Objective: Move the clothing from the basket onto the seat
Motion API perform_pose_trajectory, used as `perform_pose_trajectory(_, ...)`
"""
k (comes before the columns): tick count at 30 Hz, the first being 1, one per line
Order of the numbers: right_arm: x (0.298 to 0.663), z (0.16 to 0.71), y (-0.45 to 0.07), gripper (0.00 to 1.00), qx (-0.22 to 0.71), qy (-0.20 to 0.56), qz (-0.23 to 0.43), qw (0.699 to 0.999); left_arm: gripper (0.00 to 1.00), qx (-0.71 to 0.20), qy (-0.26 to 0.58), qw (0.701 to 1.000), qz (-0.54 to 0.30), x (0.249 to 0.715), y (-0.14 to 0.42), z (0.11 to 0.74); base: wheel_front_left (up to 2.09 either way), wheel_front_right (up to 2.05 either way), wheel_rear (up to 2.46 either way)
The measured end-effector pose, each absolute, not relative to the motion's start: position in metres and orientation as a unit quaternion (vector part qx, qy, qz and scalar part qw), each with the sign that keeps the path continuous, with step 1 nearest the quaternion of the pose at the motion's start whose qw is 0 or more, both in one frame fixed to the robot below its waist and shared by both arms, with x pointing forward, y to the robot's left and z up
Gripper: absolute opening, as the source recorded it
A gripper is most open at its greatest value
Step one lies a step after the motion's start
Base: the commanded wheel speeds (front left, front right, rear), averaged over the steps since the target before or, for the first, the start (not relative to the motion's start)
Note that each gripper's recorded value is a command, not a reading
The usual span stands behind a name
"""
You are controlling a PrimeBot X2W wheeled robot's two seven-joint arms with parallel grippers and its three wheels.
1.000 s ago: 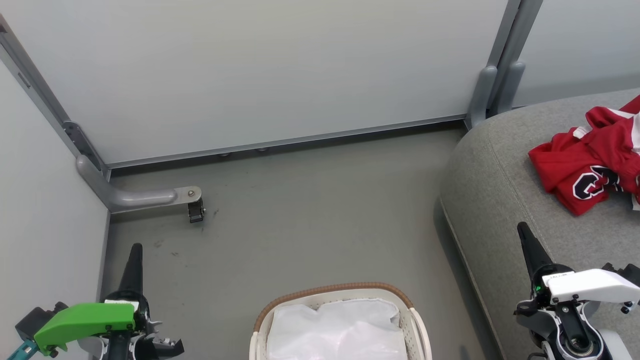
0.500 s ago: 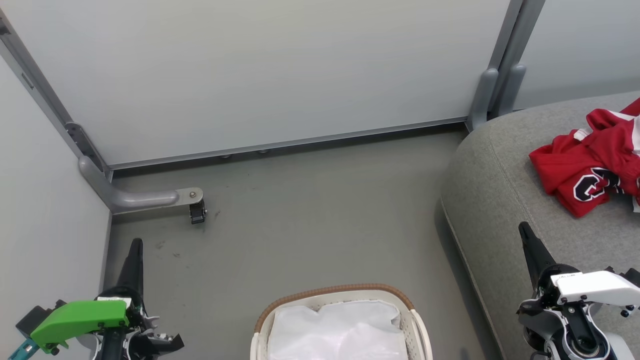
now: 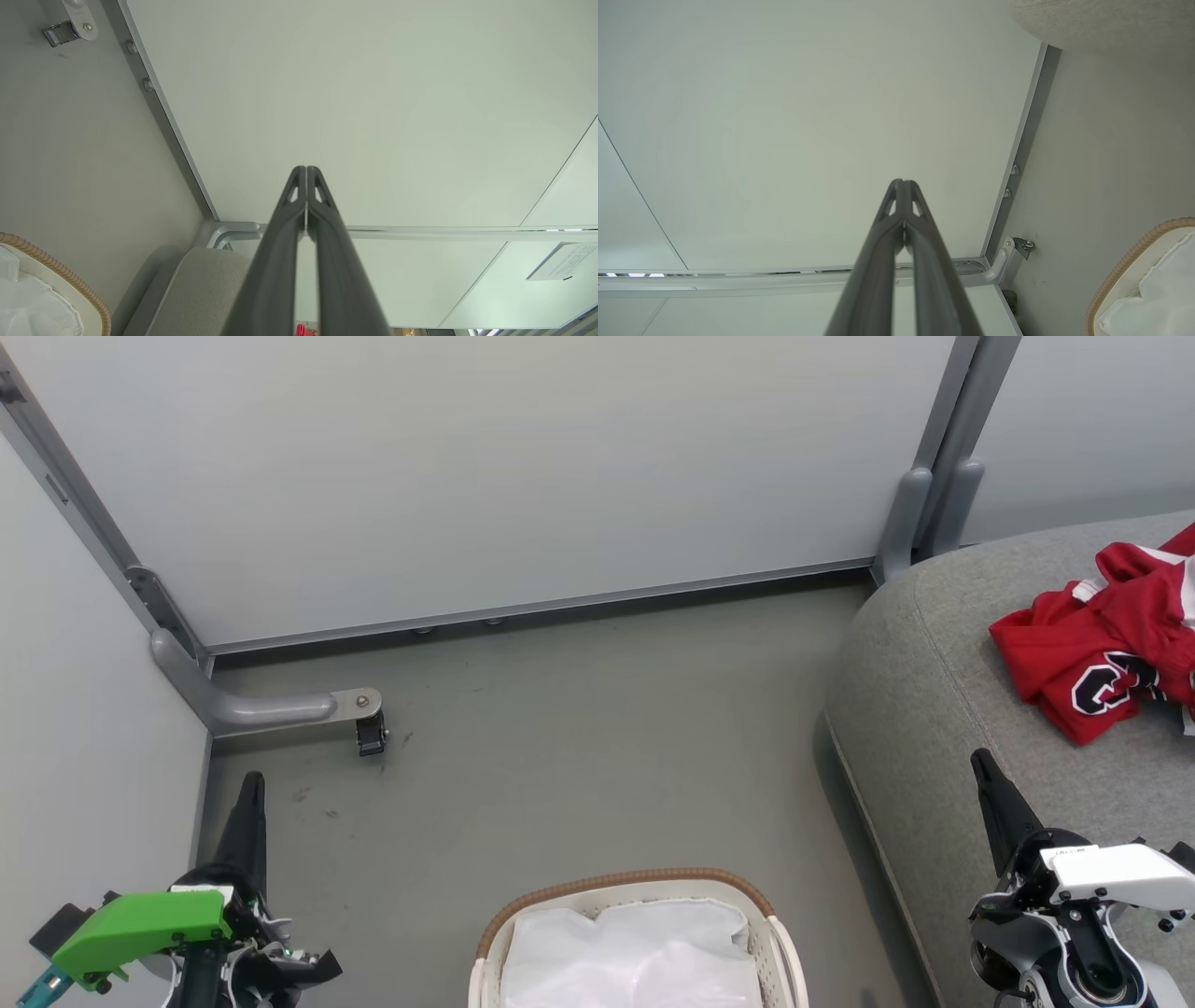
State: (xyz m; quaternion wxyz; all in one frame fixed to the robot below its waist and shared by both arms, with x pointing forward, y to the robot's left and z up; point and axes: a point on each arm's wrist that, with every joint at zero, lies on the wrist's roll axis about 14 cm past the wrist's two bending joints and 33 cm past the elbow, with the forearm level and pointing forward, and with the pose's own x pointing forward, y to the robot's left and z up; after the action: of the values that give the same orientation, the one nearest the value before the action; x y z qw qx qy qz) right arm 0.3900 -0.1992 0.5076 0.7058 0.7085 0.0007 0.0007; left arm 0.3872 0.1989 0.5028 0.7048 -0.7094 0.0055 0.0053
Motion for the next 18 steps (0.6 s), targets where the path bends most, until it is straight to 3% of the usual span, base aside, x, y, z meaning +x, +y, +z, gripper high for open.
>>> perform_pose_trajectory(18, 0.3899, 0.5077, -0.1993, 0.0, 0.708, 0.001, 0.001, 0.706, 0.0, -0.709, 0.005, 0.705, 0.005, 0.3873, 0.1989, 0.5032, 0.0, 0.0, 0.0)
